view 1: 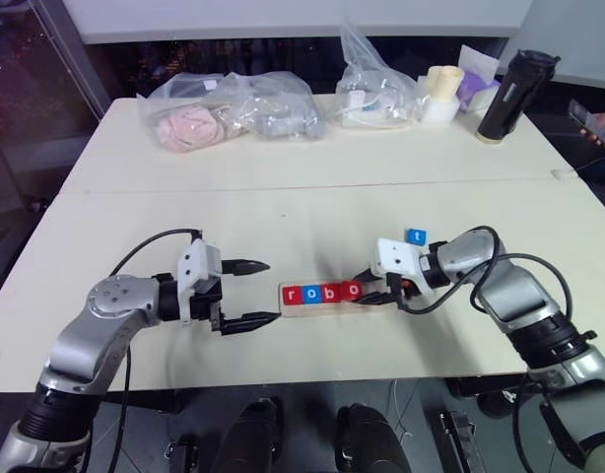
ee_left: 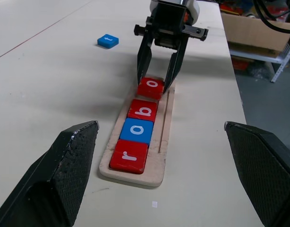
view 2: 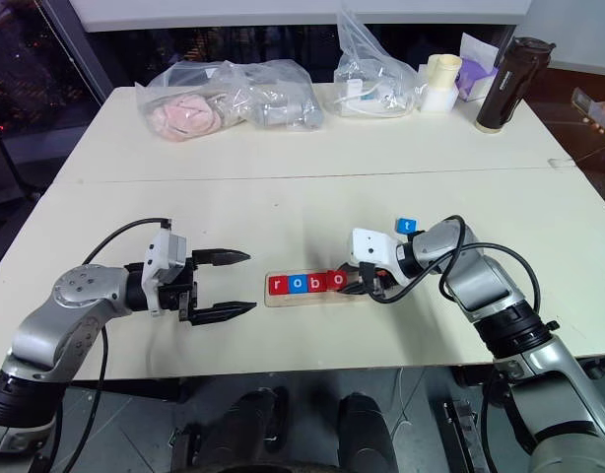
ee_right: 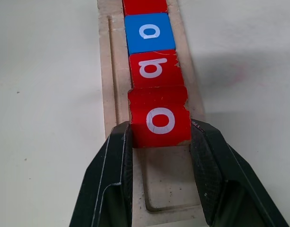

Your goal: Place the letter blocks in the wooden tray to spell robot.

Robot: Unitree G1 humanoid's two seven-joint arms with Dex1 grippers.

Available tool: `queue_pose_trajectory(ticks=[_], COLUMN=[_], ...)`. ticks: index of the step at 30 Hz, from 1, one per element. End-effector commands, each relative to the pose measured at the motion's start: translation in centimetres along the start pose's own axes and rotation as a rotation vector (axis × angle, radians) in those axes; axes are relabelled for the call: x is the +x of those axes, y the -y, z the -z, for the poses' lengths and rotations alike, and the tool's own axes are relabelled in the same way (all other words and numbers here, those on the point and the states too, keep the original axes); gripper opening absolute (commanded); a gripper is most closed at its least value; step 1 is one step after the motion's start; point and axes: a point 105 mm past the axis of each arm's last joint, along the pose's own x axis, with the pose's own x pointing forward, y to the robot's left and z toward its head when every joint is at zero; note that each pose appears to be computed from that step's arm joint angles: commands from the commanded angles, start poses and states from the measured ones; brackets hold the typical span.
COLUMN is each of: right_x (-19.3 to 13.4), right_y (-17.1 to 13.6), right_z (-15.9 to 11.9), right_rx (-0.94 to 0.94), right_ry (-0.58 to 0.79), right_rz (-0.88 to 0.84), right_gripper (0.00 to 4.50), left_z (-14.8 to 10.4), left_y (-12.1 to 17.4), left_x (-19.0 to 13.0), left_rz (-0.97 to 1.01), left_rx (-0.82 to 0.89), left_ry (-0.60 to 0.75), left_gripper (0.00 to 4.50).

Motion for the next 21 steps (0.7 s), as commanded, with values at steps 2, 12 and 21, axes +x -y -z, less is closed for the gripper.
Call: queue_pose_trajectory(ticks=[2, 12, 21], right_x=[-0.09, -0.08, -0.09], right_y=[0.02, 0.05, 0.21], right_z=[-0.37, -0.21, -0.34], right_rx=[-0.018, -0.015, -0.014], right_ry=[0.011, 0.005, 0.008], right_rz=[0.003, 0.005, 0.012], right_gripper=[1.12, 1.12, 3.62], left_z=[-0.99, -0.98, -0.97], left_y=[0.09, 0.06, 0.01], left_x=[0.07, 0.22, 0.23], left_rz=[0.005, 0.003, -0.001], left_rx=[0.046, 0.046, 0.044], left_ry=[0.017, 0.021, 0.022], left_gripper=[4.50, 4.50, 4.50])
